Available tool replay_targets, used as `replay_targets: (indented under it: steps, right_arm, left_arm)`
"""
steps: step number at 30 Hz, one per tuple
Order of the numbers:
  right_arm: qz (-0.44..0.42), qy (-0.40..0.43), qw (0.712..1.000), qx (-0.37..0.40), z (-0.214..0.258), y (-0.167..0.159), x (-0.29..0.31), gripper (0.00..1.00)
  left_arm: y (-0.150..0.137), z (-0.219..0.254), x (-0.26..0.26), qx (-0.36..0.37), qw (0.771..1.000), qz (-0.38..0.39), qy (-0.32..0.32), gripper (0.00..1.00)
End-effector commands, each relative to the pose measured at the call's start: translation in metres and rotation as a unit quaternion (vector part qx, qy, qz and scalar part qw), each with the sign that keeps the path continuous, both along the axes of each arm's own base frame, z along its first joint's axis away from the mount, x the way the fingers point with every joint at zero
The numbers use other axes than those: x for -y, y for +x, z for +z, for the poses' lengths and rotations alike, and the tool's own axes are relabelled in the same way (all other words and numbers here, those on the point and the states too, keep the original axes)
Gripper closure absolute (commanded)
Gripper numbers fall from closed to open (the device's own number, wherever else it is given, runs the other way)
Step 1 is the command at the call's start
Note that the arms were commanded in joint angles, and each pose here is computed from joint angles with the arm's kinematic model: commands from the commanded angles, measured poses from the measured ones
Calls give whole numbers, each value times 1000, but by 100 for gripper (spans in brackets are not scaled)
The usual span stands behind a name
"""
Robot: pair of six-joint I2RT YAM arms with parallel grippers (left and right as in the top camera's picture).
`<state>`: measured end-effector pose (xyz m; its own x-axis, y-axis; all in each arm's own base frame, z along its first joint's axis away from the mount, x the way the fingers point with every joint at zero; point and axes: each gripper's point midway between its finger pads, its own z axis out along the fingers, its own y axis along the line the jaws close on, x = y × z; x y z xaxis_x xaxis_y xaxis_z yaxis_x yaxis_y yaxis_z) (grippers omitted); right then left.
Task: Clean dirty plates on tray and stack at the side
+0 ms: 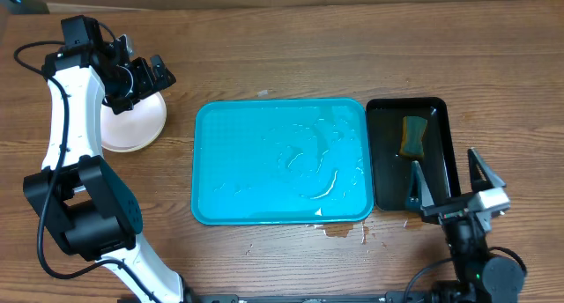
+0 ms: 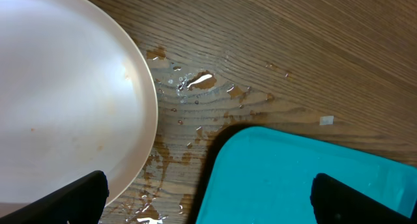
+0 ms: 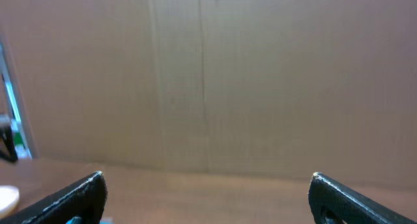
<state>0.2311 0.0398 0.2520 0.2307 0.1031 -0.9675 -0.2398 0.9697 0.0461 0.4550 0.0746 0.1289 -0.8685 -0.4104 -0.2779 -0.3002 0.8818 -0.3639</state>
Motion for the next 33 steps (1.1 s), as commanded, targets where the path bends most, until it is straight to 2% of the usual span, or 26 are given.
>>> replay_targets:
  steps: [1, 8, 12, 17, 33]
  right_arm:
    - [-1, -1, 1000, -13, -17, 4, 1, 0]
    - [-18, 1, 998, -67, -47, 11, 6, 0]
    - [-31, 1, 990, -139, -82, 13, 11, 0]
    - [-58, 5, 989, -137, -81, 14, 20, 0]
    - [-57, 5, 989, -137, -81, 14, 19, 0]
  left_arm:
    - [-1, -7, 3, -6, 1000, -9, -6, 0]
    - [-1, -7, 3, -6, 1000, -9, -6, 0]
    - [-1, -7, 3, -6, 1000, -9, -6, 0]
    - [-1, -7, 3, -6, 1000, -9, -6, 0]
    - [-1, -7, 3, -6, 1000, -9, -6, 0]
